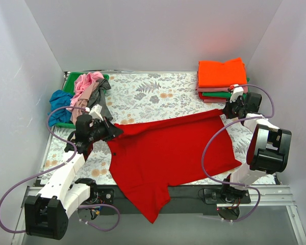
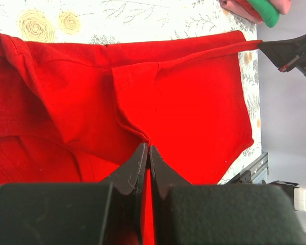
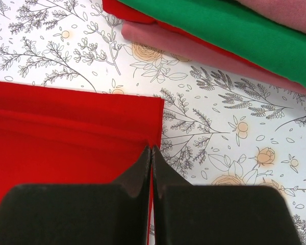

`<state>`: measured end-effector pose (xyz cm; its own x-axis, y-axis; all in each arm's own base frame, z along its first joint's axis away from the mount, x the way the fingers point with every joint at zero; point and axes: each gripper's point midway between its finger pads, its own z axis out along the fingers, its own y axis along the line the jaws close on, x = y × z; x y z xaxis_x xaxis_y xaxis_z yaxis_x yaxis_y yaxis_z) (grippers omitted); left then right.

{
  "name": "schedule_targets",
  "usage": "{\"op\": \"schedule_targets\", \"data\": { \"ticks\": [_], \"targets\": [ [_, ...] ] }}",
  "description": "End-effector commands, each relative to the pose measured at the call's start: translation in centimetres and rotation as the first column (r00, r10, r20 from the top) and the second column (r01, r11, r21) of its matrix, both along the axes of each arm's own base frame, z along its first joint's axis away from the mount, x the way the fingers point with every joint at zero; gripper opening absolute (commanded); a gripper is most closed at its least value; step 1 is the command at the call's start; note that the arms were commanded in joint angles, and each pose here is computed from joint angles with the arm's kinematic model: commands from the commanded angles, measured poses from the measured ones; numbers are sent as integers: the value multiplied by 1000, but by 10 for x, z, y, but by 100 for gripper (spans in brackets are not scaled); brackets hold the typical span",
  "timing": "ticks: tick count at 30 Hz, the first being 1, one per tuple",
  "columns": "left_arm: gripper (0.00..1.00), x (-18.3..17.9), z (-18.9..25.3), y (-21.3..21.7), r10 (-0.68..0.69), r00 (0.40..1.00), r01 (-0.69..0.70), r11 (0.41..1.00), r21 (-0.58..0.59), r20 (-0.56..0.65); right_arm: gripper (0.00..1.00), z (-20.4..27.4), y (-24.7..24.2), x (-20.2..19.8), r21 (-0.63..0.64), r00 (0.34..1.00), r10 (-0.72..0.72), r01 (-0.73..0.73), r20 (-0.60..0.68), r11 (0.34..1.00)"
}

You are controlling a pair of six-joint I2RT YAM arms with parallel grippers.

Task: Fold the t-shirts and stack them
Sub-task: Fold the tshirt

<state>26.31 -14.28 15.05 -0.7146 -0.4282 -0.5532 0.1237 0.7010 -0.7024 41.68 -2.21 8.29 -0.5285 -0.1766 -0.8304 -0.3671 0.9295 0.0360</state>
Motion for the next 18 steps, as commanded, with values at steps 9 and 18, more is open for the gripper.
{"op": "schedule_targets", "data": {
  "ticks": [9,18],
  "targets": [
    [0,-13,-2,-4,-11,1000,11,1000,-16,-26,1,2,-8,1,-11,999,1,-1,32,1000],
    [0,-23,-4,-9,-45,997,43,999,-33,-63,32,0,-21,-10,12,1000,-4,4,-12,1000]
  ]
}}
